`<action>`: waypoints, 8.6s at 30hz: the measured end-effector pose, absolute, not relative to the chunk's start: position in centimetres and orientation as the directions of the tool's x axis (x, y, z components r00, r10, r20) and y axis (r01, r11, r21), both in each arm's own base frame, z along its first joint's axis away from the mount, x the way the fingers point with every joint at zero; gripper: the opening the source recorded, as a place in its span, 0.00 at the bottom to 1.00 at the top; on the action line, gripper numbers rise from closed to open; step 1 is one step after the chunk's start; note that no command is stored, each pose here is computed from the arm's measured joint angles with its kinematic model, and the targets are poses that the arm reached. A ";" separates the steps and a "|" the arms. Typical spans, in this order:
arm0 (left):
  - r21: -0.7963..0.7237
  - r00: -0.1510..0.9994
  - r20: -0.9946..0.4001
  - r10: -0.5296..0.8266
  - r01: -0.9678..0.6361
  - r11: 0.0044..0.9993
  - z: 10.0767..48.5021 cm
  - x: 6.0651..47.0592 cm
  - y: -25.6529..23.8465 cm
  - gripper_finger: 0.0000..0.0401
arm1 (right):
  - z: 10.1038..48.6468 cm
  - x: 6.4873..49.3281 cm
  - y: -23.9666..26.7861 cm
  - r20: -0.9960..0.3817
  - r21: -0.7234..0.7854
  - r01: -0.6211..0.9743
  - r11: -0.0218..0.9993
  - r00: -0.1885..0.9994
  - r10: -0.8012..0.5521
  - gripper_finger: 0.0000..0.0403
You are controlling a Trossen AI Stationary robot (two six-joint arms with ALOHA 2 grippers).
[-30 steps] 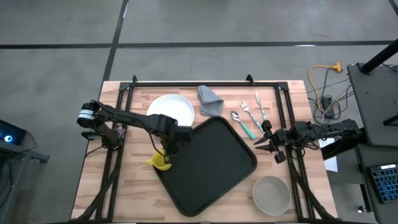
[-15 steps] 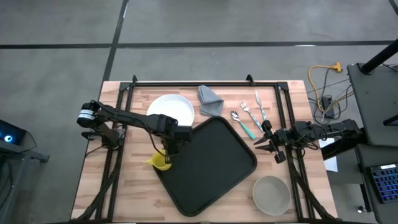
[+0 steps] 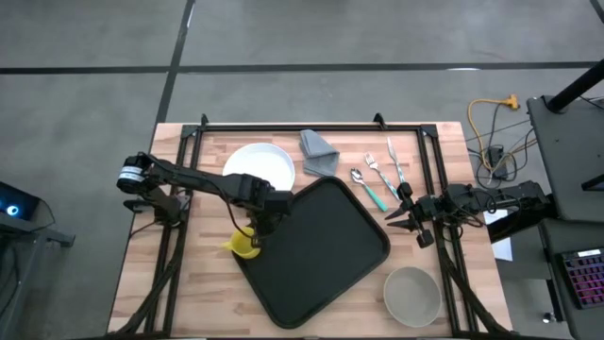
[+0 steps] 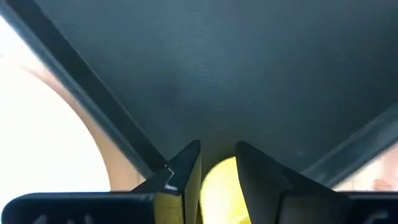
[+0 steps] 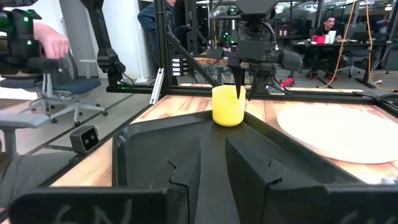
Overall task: Set up tray
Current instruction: Put the white plate on the black tray below the yellow mug
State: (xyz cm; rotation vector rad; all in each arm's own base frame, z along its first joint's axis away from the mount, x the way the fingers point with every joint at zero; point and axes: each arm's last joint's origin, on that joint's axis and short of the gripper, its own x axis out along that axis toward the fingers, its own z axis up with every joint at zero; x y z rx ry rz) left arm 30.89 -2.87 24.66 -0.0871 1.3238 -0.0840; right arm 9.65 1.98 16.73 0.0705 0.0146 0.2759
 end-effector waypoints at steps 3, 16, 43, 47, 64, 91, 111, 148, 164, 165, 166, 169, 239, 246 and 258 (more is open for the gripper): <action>-0.076 0.238 -0.968 -0.079 0.020 0.997 24.4 30.8 -2.7 0.22 | 16.7 9.6 2.0 -0.004 0.071 -0.272 0.960 0.962 0.273 0.17; 0.061 0.230 -0.970 0.080 -0.087 0.994 23.4 30.6 -0.8 0.22 | 16.7 9.6 2.0 -0.005 0.072 -0.271 0.960 0.962 0.272 0.17; 0.067 0.172 -0.980 0.102 -0.196 0.978 18.7 28.9 2.4 0.22 | 16.7 9.6 2.0 -0.005 0.071 -0.272 0.960 0.962 0.273 0.17; 0.069 0.159 -0.982 0.101 -0.195 0.978 18.2 28.6 2.4 0.22 | 16.7 9.6 2.0 -0.004 0.071 -0.271 0.960 0.962 0.272 0.17; 0.071 0.154 -0.983 0.102 -0.194 0.978 16.5 27.9 2.4 0.22 | 16.7 9.6 2.0 -0.005 0.072 -0.272 0.960 0.962 0.273 0.17; 0.060 0.235 -0.966 0.107 -0.199 0.978 18.5 29.5 2.5 0.22 | 16.7 9.6 2.0 -0.005 0.071 -0.271 0.960 0.962 0.273 0.17; 0.057 0.204 -0.973 0.110 -0.249 0.967 18.0 28.8 3.9 0.22 | 16.7 9.6 2.0 -0.005 0.071 -0.271 0.960 0.962 0.272 0.17; 0.039 0.113 -0.991 0.067 -0.235 0.971 15.3 29.4 3.9 0.16 | 16.7 9.6 2.0 -0.005 0.072 -0.272 0.960 0.962 0.273 0.17; 0.164 0.057 -0.982 0.182 -0.233 0.959 16.0 29.2 4.2 0.00 | 16.7 9.6 2.0 -0.004 0.071 -0.272 0.960 0.962 0.273 0.17; 0.181 0.051 -0.979 0.198 -0.233 0.956 16.3 29.3 4.2 0.00 | 16.7 9.6 2.0 -0.004 0.072 -0.271 0.960 0.962 0.272 0.17; 0.191 0.051 -0.977 0.209 -0.234 0.953 16.5 29.4 4.2 0.00 | 16.7 9.6 2.0 -0.005 0.071 -0.272 0.960 0.962 0.273 0.17; 0.204 0.064 -0.972 0.225 -0.241 0.949 17.2 29.8 4.3 0.00 | 16.7 9.6 2.0 -0.005 0.071 -0.272 0.960 0.962 0.273 0.17; 0.444 0.487 -0.831 0.270 0.286 0.849 23.3 34.8 -13.9 0.00 | 16.7 9.6 2.0 -0.005 0.072 -0.272 0.960 0.962 0.273 0.17; 0.420 0.497 -0.835 0.234 0.302 0.856 23.3 34.3 -15.2 0.00 | 16.7 9.6 2.0 -0.005 0.071 -0.271 0.960 0.962 0.272 0.17; 0.354 0.495 -0.859 0.134 0.383 0.853 22.7 33.9 -17.6 0.00 | 16.7 9.6 2.0 -0.005 0.071 -0.272 0.960 0.962 0.273 0.17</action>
